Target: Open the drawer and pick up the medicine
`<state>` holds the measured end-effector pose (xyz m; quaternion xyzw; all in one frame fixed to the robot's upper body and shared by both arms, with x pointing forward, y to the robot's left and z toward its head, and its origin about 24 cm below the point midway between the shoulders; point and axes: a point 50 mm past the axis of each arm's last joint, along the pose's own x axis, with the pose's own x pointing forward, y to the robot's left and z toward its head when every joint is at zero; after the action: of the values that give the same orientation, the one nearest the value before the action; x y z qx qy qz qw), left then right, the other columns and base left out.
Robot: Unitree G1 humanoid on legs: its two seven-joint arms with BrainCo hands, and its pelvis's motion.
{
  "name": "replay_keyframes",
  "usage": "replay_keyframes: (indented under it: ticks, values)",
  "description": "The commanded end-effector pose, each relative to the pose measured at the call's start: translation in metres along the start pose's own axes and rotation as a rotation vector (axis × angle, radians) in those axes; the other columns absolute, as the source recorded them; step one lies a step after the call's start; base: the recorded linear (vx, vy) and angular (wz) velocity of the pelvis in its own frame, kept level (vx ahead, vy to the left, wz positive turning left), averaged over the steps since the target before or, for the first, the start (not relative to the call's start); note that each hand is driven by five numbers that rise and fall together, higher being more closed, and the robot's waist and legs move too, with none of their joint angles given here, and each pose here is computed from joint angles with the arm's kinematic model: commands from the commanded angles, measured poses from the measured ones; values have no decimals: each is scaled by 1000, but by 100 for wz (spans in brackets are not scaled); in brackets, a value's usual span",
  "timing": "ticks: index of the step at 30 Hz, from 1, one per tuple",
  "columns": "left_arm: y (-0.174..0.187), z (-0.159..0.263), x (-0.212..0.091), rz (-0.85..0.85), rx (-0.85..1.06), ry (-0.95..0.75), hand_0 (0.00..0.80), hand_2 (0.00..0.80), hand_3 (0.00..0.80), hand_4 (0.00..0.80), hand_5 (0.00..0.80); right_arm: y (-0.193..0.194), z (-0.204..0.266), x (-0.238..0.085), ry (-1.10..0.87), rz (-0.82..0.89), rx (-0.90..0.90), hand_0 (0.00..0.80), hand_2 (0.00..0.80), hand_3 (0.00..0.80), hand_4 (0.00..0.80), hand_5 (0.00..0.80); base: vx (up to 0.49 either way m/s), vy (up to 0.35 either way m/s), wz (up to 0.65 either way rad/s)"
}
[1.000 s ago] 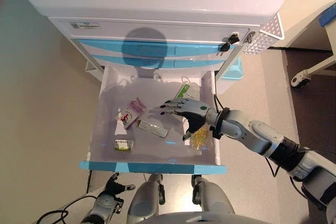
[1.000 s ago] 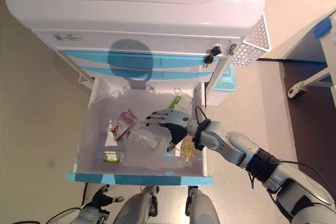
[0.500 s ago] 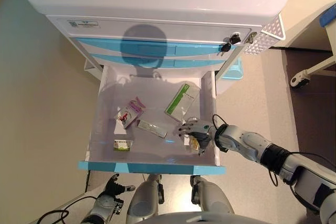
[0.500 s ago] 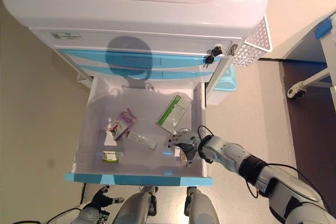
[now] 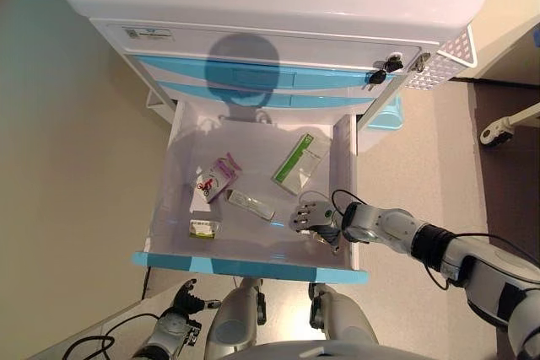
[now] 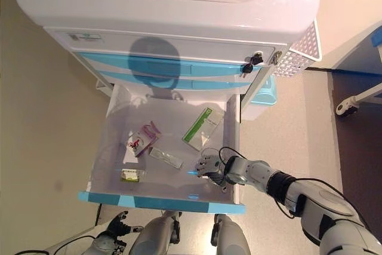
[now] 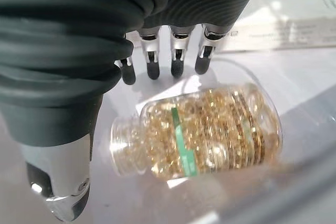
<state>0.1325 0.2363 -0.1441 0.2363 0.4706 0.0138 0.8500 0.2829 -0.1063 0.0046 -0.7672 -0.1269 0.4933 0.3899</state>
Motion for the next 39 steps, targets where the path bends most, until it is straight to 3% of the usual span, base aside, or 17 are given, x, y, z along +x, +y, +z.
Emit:
replay_keyframes:
  ticks: [1, 9, 28, 39]
  values:
    - [3, 2, 2, 3, -16, 6, 0, 0, 0, 0, 0, -22, 9, -7, -107, -31, -120, 0, 0, 0, 0, 0, 0, 0, 0]
    - [10, 3, 3, 20, -30, 3, 0, 0, 0, 0, 0, -34, -6, -25, -104, 15, -215, 0, 0, 0, 0, 0, 1, -1, 1]
    - [12, 9, 4, 11, -52, -19, 0, 0, 0, 0, 0, 11, -43, -53, 53, 167, -175, 0, 0, 0, 0, 0, 0, -2, 1]
    - [8, 16, 5, 6, -65, -40, 0, 0, 0, 0, 0, 8, -35, -40, 52, 137, -146, 0, 0, 0, 0, 0, 0, 0, 0]
